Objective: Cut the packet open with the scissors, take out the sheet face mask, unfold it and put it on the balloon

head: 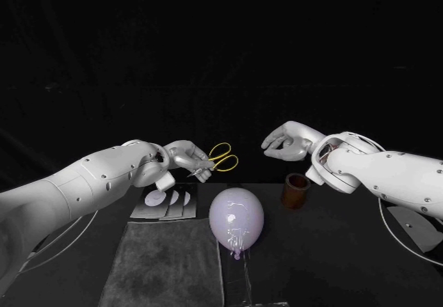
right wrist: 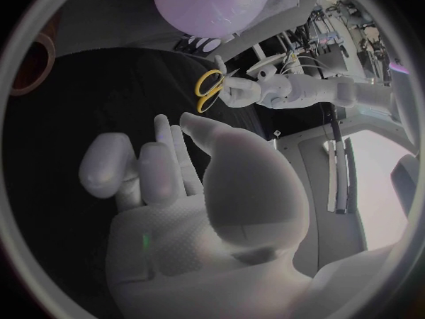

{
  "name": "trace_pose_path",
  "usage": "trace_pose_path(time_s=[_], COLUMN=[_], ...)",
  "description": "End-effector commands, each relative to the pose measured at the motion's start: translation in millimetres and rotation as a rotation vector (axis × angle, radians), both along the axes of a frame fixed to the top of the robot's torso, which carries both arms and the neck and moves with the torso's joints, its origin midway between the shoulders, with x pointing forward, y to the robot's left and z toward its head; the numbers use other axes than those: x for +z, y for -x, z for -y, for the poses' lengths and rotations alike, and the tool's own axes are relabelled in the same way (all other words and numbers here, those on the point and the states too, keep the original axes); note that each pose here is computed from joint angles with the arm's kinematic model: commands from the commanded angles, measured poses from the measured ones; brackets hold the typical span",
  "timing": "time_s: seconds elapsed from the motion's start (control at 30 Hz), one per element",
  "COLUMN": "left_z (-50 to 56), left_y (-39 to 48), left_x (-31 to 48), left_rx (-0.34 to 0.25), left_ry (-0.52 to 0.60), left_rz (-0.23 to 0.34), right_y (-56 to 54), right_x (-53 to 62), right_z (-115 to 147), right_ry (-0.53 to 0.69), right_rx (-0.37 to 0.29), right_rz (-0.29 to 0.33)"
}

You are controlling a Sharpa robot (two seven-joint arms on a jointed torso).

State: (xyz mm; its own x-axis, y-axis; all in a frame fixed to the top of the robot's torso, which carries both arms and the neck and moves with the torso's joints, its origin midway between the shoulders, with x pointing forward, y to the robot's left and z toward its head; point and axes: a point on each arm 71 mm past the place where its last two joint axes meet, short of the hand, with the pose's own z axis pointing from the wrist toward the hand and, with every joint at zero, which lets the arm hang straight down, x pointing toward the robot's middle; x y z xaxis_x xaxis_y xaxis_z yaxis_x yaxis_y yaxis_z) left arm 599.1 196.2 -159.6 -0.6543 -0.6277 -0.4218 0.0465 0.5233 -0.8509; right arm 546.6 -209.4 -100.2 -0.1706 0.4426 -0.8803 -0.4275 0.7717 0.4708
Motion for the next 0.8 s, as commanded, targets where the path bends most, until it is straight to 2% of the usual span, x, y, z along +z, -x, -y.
trace_pose_path(time_s=[0.03,0.17,0.37,0.5,0.8], left_z=[2.3,2.6,1.9,2.9,7.4], left_y=[1.2,1.6,1.7,2.1,4.3], left_x=[-1.1,-2.4,-3.0,-3.3,-3.4], left_rx=[-0.017,-0.019,-0.017,-0.023,-0.038], left_ry=[0.018,0.016,0.018,0.023,0.031], left_rz=[-0.029,-0.036,-0.039,-0.043,-0.049], right_y=[9.0,18.4,25.2,25.4,20.7], right_x=[5.6,14.4,17.5,13.7,3.2], right_z=[-19.3,-42.7,-75.9,-91.4,-111.8], right_ry=[0.232,0.302,0.374,0.396,0.413], right_rx=[0.088,0.142,0.196,0.218,0.229], right_rz=[0.128,0.244,0.350,0.376,0.382])
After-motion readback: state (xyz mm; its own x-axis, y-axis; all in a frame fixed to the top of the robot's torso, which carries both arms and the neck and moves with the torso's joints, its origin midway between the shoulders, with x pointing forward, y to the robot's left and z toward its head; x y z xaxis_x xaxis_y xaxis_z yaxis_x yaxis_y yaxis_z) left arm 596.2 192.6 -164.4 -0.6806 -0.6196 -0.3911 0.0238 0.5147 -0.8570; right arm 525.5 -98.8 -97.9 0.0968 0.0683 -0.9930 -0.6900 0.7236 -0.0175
